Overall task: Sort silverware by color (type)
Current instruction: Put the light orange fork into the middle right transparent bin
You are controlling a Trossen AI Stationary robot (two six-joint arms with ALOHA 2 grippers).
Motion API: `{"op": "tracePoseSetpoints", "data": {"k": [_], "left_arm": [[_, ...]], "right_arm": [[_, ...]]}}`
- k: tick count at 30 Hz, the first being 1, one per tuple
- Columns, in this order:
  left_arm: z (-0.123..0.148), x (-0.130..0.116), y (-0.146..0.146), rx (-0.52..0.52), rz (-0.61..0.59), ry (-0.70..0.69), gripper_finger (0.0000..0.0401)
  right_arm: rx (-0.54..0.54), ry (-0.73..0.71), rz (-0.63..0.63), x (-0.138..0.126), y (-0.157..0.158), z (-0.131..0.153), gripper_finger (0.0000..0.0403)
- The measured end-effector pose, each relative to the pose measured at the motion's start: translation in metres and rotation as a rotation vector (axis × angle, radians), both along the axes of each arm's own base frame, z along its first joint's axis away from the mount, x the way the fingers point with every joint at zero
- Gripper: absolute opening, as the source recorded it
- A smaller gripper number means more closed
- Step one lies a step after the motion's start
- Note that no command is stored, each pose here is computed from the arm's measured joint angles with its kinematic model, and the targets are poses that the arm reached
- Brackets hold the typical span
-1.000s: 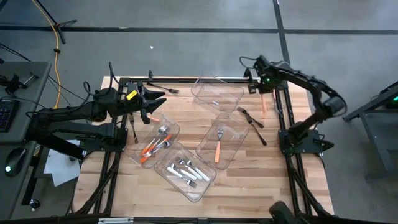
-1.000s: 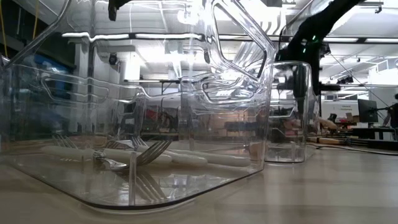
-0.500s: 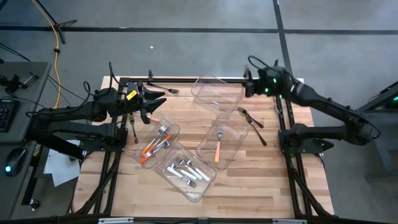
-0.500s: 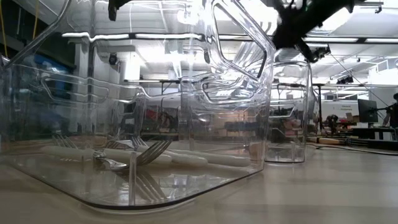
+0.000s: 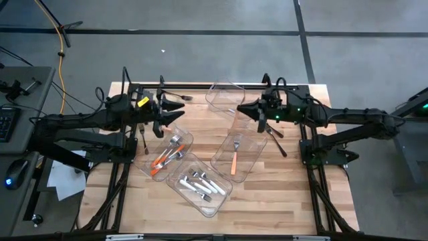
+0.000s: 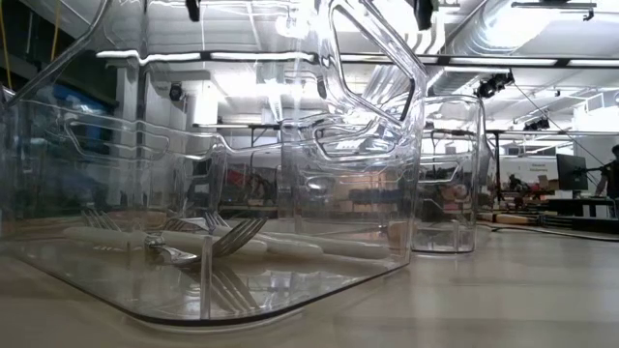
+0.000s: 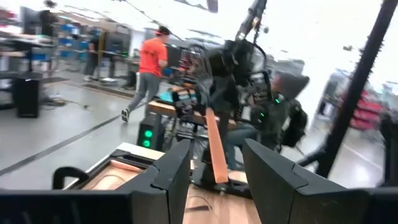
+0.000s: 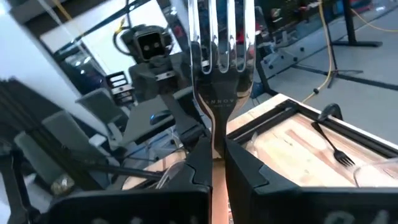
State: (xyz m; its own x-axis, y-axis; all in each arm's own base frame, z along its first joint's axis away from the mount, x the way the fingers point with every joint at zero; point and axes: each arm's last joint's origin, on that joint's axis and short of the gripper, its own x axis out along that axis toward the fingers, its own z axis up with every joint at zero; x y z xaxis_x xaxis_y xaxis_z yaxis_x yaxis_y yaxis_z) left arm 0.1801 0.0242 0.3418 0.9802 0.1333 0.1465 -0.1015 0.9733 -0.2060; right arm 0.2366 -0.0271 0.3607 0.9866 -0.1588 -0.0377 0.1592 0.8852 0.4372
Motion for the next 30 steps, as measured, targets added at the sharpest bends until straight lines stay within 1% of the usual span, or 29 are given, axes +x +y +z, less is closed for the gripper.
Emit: {"op": "tracePoseSetpoints", "data": {"k": [2, 6, 14, 20, 22, 24, 27, 30], "left_arm": [[-0.002, 0.004, 0.000, 0.011, -0.017, 0.010, 0.0136], [-0.005, 0.007, 0.000, 0.002, -0.019, 0.025, 0.0136], [-0.005, 0.008, 0.000, 0.002, -0.020, 0.026, 0.0136], [-0.005, 0.008, 0.000, 0.002, -0.020, 0.026, 0.0136], [-0.005, 0.008, 0.000, 0.002, -0.019, 0.026, 0.0136], [-0.005, 0.008, 0.000, 0.002, -0.019, 0.026, 0.0136], [-0.005, 0.008, 0.000, 0.001, -0.019, 0.029, 0.0136], [-0.006, 0.008, 0.000, 0.000, -0.018, 0.037, 0.0136]], "right_arm": [[-0.017, 0.001, 0.013, 0.004, 0.003, 0.003, 0.0005], [-0.034, -0.004, 0.024, 0.006, 0.004, 0.006, 0.0005], [-0.032, -0.001, 0.062, 0.006, 0.005, 0.006, 0.0005], [-0.019, -0.001, 0.065, 0.006, 0.005, 0.006, 0.0005], [0.034, 0.014, 0.063, 0.006, 0.005, 0.004, 0.0005], [0.137, 0.064, 0.058, 0.006, 0.006, -0.002, 0.0005], [0.290, 0.194, 0.032, 0.004, 0.013, -0.017, 0.0005], [0.423, 0.360, -0.059, 0.005, 0.022, -0.038, 0.0005]]}}
